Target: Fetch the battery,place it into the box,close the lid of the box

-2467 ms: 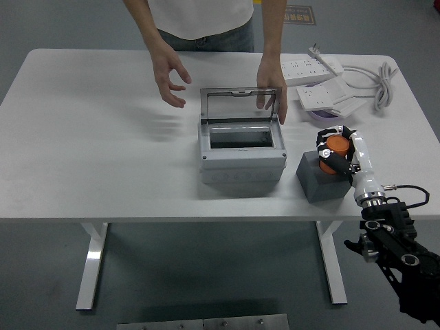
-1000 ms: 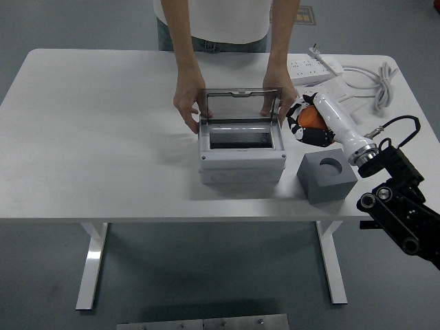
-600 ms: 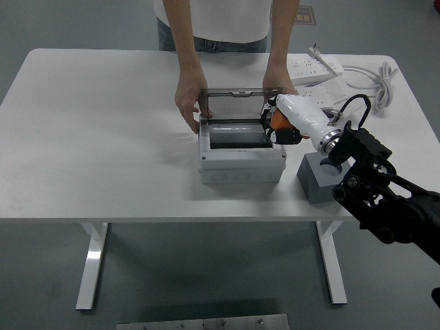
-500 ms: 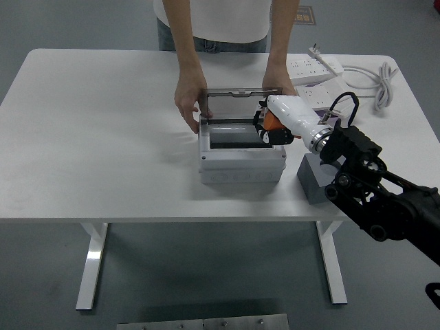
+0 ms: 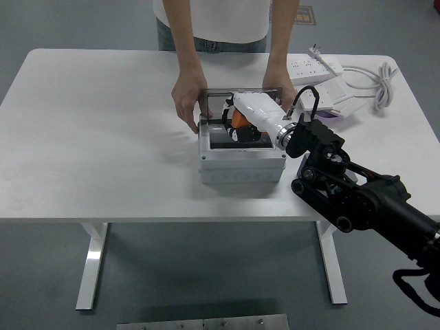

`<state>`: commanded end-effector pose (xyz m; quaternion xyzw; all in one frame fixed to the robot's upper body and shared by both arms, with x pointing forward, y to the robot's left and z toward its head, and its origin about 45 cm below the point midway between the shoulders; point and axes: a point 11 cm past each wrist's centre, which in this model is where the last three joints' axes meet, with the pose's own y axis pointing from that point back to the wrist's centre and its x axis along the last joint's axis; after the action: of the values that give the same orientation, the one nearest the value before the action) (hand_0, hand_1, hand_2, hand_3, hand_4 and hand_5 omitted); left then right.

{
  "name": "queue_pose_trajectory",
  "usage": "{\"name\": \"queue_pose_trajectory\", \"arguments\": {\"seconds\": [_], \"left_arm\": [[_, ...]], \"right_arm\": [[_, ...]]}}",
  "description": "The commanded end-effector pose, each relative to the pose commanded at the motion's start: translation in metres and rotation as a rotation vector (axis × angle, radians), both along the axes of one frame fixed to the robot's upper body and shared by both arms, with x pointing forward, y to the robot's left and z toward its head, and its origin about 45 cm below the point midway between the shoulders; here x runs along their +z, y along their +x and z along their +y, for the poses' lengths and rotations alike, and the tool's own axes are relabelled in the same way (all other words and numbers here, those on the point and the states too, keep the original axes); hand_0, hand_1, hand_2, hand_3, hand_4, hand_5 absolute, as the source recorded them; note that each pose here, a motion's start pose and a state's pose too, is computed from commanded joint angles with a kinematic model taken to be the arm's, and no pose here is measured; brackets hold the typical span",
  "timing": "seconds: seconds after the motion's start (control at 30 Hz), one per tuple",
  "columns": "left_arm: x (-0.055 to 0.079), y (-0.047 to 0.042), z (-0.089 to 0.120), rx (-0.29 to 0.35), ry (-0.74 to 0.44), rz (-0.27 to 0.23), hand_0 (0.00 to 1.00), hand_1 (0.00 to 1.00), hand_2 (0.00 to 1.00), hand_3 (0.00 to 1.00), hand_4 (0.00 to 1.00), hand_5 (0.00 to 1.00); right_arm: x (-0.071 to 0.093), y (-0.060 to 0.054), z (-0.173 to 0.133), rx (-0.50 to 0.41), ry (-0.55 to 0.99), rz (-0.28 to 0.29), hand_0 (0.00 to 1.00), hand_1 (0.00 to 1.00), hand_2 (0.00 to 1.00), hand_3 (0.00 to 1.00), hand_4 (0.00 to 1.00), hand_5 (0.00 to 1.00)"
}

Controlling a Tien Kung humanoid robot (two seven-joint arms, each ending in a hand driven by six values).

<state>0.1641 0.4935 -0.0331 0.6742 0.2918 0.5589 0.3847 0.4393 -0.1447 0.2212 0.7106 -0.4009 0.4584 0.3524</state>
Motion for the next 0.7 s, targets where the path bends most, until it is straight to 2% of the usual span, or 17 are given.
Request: {"name": "queue_pose_trajectory", "arguments": {"seconds": [0.3,0.7], "left_arm": [[0.003,0.0046,0.002,-0.011,0.009,0.0,0.632,0.698,0.573,0.541,0.5,0.002],[0.006,0.0103,0.003,-0.021,0.011,-0.007,0.632,0.698,0.573,0.541,0.5,0.002]], "right_arm": [[-0.005,0.008,0.012,0.009,-0.006,-0.007,0.09,0.176,0.222,0.273,0.002,0.002],[-0.016,0.004,0.026,0.044,-0.028,0.009,0.095,0.179,0.223,0.274,0.002,0.002]]}}
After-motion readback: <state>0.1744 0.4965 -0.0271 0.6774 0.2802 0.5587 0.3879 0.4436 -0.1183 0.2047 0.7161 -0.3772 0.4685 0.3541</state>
